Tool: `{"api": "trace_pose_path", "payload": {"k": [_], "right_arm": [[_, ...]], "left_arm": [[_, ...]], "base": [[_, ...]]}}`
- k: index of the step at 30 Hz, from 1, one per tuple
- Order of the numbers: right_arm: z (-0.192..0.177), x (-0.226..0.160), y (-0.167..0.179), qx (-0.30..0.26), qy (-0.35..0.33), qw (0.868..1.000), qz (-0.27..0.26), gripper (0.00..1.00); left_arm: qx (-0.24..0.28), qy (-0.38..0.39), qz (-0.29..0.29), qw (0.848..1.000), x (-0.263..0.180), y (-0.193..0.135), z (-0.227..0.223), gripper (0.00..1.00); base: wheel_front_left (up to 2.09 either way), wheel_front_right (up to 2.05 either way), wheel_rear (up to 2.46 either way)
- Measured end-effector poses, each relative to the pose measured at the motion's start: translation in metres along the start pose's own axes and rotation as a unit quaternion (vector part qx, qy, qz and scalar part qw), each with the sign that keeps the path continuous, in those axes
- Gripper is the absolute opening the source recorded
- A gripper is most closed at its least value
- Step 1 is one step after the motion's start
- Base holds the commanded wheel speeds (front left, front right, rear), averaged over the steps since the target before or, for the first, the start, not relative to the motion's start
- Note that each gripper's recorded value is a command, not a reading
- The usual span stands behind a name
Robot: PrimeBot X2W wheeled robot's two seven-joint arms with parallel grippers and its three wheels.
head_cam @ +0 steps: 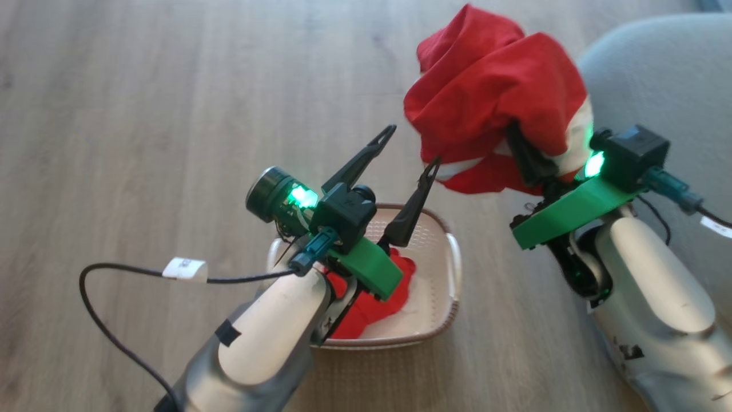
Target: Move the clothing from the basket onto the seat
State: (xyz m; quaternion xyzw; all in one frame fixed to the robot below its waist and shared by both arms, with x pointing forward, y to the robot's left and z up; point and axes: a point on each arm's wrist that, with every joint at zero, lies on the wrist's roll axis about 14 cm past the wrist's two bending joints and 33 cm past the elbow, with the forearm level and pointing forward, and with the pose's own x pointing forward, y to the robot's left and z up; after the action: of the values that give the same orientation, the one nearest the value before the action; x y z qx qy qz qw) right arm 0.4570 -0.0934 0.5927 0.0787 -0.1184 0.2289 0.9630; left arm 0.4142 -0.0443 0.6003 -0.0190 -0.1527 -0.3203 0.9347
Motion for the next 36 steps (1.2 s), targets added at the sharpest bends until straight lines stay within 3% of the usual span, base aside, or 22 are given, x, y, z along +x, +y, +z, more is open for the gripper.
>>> {"api": "trace_pose_path", "payload": {"k": [7,16,23,27,36], "right_arm": [[0.014,-0.04,-0.049,-0.017,-0.007,0.997,-0.081,0.0],[0.037,-0.104,-0.099,-0.049,-0.013,0.982,-0.183,0.0],[0.053,-0.154,-0.122,-0.068,-0.015,0.965,-0.251,0.0],[0.067,-0.19,-0.14,-0.078,-0.026,0.949,-0.306,0.0],[0.059,-0.227,-0.163,-0.094,0.0,0.926,-0.366,0.0]], "left_arm": [[-0.038,0.038,-0.06,0.997,0.012,-0.034,-0.035,1.0],[-0.078,0.074,-0.15,0.983,0.028,-0.089,-0.068,1.0],[-0.105,0.086,-0.218,0.966,0.031,-0.139,-0.079,1.0],[-0.116,0.086,-0.271,0.952,0.028,-0.171,-0.079,1.0],[-0.131,0.086,-0.307,0.939,0.033,-0.19,-0.088,1.0]], "base": [[0.0,0.0,0.0],[0.0,0.0,0.0],[0.0,0.0,0.0],[0.0,0.0,0.0],[0.0,0.0,0.0]]}}
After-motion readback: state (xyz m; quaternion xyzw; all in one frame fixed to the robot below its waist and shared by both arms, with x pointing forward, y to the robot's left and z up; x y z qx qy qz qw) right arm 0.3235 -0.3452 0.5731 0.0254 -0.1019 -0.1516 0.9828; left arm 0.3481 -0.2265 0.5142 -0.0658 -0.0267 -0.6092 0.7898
